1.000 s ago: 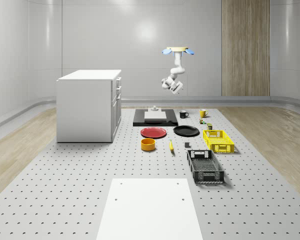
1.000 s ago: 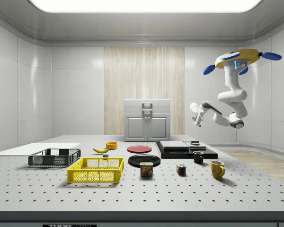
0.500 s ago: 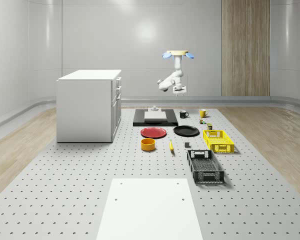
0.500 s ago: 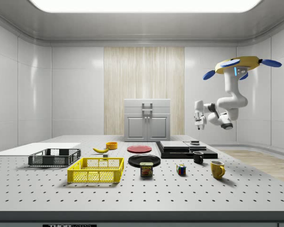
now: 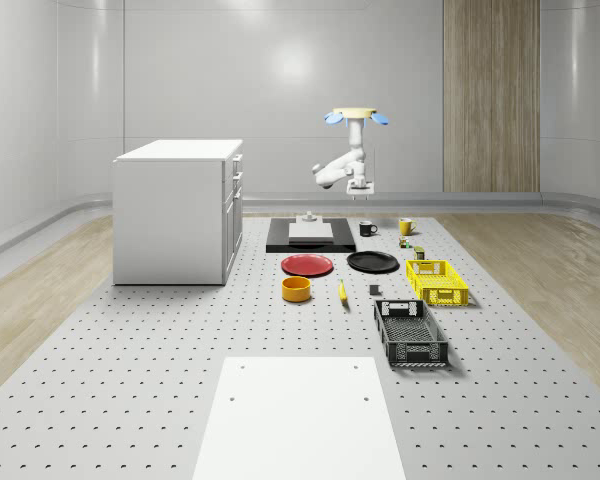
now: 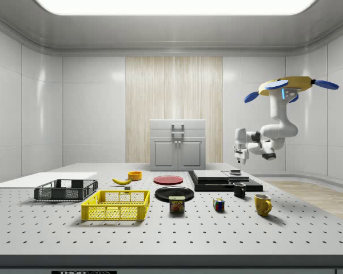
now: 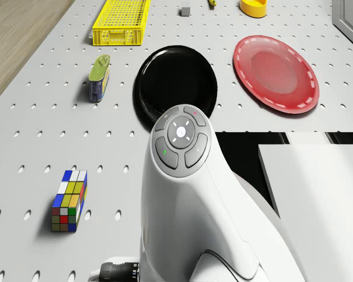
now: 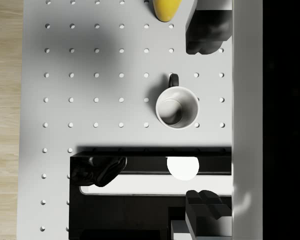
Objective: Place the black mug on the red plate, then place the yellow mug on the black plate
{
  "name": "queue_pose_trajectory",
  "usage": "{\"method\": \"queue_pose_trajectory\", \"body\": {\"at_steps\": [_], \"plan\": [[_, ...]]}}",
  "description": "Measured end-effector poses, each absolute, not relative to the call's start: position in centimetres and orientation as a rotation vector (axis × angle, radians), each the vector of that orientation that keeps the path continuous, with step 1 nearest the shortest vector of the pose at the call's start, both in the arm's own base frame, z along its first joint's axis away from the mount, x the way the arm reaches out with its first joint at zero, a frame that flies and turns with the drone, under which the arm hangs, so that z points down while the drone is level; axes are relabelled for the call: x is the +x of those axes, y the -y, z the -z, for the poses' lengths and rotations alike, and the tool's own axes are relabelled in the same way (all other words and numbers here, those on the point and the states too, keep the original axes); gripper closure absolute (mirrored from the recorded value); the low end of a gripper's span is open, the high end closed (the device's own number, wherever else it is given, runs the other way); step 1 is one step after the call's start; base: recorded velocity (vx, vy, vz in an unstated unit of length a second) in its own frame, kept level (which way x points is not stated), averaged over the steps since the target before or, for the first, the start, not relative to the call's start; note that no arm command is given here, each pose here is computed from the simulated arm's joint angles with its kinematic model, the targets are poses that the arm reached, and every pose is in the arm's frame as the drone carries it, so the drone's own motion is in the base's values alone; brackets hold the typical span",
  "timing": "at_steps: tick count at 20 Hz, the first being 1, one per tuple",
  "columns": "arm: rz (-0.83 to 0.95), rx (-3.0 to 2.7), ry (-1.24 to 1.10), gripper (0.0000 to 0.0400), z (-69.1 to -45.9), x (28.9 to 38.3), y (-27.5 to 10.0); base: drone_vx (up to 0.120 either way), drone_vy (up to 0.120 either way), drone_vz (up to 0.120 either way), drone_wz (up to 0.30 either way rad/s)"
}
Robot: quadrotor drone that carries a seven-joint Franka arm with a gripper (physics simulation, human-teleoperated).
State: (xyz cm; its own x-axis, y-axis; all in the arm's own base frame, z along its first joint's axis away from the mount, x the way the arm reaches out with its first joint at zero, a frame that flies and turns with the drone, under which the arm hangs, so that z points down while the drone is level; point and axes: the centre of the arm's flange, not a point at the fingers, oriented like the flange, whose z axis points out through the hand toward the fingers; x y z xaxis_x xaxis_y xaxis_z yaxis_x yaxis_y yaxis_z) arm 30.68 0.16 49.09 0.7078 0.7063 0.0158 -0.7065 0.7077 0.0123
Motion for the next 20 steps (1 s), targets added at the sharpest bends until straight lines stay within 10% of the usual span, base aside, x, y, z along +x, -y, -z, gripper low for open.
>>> {"method": "queue_pose_trajectory", "body": {"at_steps": [20], "plan": [[-0.784, 0.001, 0.002, 0.0000, -49.08, 30.68, 0.01, 0.030, -0.010, -0.120, 0.000]]}}
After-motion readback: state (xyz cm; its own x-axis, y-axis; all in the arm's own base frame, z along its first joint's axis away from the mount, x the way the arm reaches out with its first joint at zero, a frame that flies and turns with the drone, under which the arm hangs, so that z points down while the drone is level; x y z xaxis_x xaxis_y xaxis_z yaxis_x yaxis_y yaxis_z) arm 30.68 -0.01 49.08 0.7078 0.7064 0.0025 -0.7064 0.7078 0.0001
